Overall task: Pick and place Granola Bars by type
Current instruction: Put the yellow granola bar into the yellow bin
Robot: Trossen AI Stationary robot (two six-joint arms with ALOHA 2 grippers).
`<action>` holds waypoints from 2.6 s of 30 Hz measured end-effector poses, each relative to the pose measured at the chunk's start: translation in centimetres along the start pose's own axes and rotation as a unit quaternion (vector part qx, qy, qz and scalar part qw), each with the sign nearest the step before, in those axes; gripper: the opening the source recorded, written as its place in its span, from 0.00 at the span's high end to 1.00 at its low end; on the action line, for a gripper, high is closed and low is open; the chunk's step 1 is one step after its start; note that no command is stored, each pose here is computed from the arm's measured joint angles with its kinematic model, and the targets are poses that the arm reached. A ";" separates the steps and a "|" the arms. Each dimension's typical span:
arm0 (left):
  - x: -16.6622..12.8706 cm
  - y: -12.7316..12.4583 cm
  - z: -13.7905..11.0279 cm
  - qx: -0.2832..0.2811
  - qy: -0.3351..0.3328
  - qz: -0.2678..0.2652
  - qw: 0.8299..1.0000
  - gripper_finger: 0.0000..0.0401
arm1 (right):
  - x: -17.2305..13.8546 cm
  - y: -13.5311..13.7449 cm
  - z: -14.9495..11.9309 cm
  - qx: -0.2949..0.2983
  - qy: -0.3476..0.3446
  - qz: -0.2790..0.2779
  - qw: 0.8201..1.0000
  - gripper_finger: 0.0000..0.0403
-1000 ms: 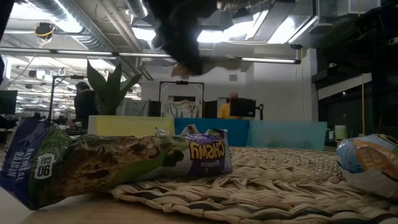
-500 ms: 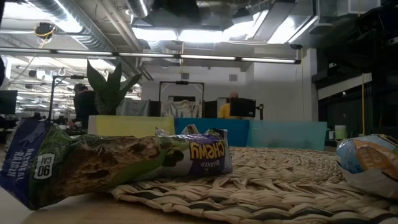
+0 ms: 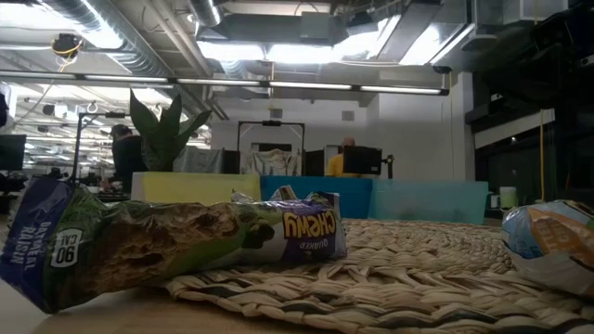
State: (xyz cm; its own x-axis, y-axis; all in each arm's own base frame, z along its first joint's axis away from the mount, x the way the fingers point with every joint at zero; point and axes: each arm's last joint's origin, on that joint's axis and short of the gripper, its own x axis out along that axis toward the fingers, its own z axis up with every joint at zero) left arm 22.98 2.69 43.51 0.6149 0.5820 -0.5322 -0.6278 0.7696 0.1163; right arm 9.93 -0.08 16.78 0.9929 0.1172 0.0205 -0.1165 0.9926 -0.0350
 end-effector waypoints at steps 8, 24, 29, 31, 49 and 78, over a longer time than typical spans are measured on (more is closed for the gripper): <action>0.9 2.2 -0.5 0.020 0.050 0.050 0.997 0.81 | 0.0 0.0 0.0 0.000 0.000 0.000 1.000 0.97; 9.2 5.9 -5.1 0.017 0.137 0.055 0.989 0.81 | 0.0 0.0 0.0 0.000 0.000 0.000 1.000 0.96; 12.0 6.6 -7.4 -0.013 0.135 0.026 0.990 0.81 | 0.0 0.0 0.0 0.000 0.000 0.000 1.000 0.96; 12.9 6.9 -8.3 -0.022 0.135 0.024 0.990 0.81 | 0.0 0.0 0.0 0.000 0.000 0.000 1.000 0.96; 16.6 7.2 -16.4 -0.089 0.182 0.009 0.979 0.81 | 0.0 0.0 0.0 -0.001 0.000 0.000 1.000 0.96; 22.4 5.8 -21.0 -0.081 0.258 -0.030 0.962 0.75 | 0.0 0.0 0.0 0.000 0.000 0.000 1.000 0.96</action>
State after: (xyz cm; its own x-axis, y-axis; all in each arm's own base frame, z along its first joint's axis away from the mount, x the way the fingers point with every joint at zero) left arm 23.11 14.64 14.71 0.3599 0.2969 -0.8845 -0.6897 0.7231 -0.0379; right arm 9.93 -0.08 16.79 0.9929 0.1169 0.0208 -0.1161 0.9926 -0.0348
